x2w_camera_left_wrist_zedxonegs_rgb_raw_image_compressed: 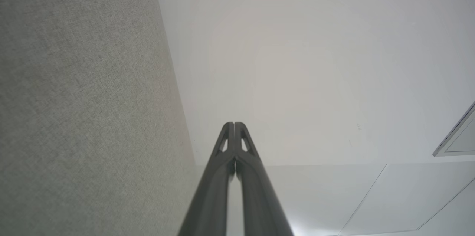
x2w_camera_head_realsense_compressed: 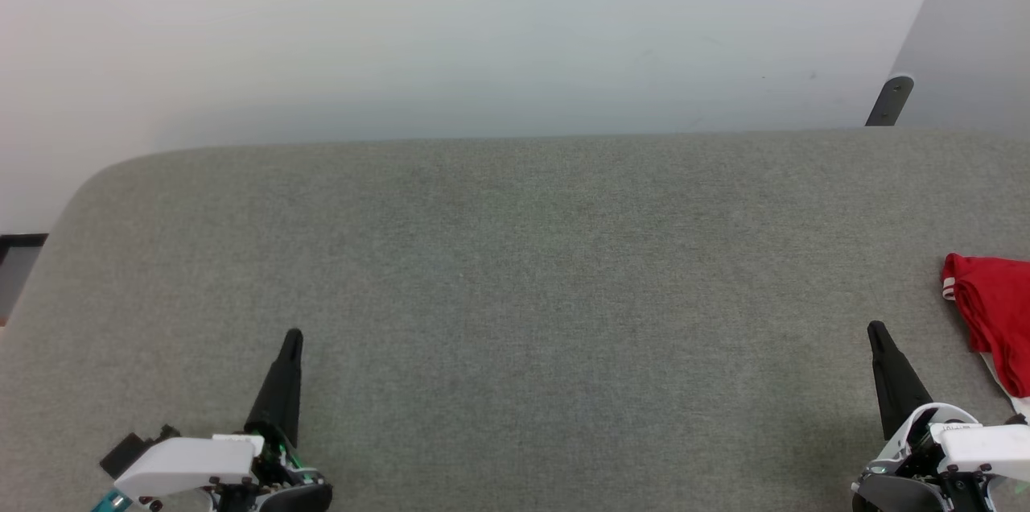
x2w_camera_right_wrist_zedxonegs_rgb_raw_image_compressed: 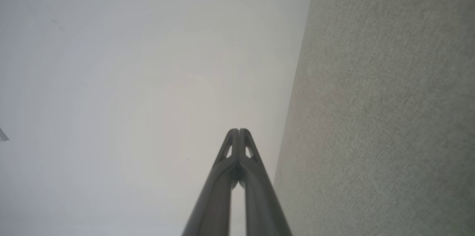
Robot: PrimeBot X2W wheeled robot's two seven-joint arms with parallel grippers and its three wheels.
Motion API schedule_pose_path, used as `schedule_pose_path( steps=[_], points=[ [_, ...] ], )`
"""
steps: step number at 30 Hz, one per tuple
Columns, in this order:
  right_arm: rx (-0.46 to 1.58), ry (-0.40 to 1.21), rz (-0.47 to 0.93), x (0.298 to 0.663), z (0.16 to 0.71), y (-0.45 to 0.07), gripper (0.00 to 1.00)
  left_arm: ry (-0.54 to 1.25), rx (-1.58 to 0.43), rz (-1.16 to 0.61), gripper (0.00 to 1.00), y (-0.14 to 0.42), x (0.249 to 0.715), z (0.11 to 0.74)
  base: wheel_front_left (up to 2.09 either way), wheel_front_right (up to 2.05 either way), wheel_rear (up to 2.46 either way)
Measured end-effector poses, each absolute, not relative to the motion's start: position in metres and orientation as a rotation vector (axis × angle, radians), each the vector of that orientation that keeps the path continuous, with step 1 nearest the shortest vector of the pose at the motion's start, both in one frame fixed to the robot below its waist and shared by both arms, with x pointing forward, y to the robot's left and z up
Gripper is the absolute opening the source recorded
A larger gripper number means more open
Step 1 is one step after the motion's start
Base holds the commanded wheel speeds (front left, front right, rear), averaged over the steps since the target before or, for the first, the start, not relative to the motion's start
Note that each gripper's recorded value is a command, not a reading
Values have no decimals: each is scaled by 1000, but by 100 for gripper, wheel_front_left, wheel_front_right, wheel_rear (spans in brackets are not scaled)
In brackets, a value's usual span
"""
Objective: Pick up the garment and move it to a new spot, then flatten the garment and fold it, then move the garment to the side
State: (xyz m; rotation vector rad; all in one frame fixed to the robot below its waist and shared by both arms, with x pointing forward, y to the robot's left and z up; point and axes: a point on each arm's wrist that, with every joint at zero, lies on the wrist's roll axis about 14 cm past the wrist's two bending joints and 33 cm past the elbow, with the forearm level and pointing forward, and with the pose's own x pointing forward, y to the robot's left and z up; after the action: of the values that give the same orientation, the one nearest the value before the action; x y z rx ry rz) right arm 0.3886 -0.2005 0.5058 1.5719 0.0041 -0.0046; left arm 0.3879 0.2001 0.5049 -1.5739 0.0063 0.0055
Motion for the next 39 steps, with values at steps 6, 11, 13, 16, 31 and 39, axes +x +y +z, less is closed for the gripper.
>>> schedule_pose_path(
  steps=[6,11,13,16,31,39],
  points=[
    [1572,4,-5,389,506,-201,0,6,-1574,5,0,200,388,505,0,0,0],
    [1572,4,-5,389,506,-201,0,6,-1574,6,0,200,388,505,0,0,0],
    [1572,4,-5,389,506,-201,0,6,-1574,6,0,200,388,505,0,0,0],
    [1572,4,-5,389,506,-201,0,6,-1574,5,0,200,388,505,0,0,0],
    [1572,4,-5,389,506,-201,0,6,-1574,6,0,200,388,505,0,0,0],
    [1572,4,-5,389,506,-201,0,6,-1574,5,0,200,388,505,0,0,0]
  ],
)
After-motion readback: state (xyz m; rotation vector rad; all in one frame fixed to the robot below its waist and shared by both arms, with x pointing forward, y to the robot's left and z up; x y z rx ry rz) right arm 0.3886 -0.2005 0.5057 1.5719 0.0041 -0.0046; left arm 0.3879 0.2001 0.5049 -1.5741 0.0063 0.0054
